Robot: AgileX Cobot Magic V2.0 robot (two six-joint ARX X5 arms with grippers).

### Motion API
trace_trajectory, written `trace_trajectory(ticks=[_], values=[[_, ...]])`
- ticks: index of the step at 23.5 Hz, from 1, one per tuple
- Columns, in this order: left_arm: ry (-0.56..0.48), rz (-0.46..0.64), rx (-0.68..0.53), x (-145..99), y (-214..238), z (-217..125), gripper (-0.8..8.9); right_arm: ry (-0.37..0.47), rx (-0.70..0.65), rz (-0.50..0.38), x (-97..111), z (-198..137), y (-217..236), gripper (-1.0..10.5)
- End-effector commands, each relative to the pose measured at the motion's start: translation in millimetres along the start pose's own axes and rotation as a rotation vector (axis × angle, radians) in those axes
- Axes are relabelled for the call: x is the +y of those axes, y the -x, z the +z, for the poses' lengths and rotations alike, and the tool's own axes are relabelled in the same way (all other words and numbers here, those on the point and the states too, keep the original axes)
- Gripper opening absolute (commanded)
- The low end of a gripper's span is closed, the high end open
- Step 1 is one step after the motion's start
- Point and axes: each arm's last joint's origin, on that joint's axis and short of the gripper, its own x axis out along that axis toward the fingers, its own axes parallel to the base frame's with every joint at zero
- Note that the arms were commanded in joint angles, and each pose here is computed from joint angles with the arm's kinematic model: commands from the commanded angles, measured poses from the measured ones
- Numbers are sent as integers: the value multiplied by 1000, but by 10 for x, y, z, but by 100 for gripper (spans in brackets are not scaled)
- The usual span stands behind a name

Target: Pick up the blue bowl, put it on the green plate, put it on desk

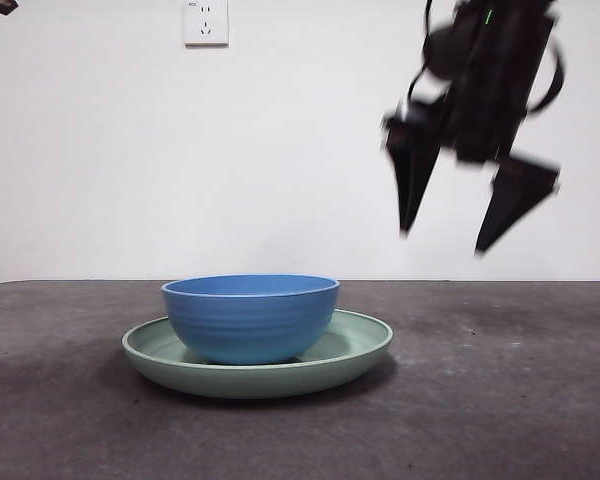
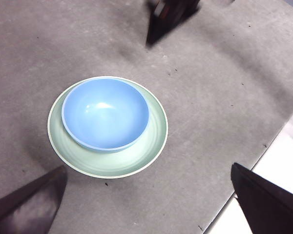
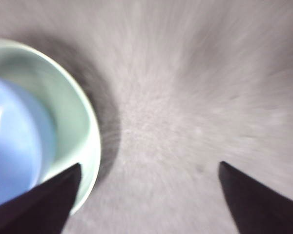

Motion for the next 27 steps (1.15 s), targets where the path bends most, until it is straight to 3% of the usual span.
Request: trace_trajectory(ticks=[1,6,9,16,20,25,26,27], values=[[-4,-8,-14,-10,12,34,626,49,-77,-18,100,-86,369,498],[-3,-8,-13,-14,23,26,626,138,-206,-55,331,-626,979,539],[-4,-8,-15,-14,23,28,626,193,-235,-25,405,-1070,1122,580],[-5,-8,-16,-14,23,29,626,293,-296,62,294,-2101,1151,580],[-5,-8,-15,-14,23,29,626,313,-366,88,172,-2399,1175,579],[-7,-8,-23,-14,23,37,621,323,-437,115,148,-2488,1271,578],[-7,-8,-22,-14,23,35,578,324,-436,122,150,-2488,1271,525],[-7,-8,-20,-14,23,33,383,329,-425,142,154,-2493,1269,276]])
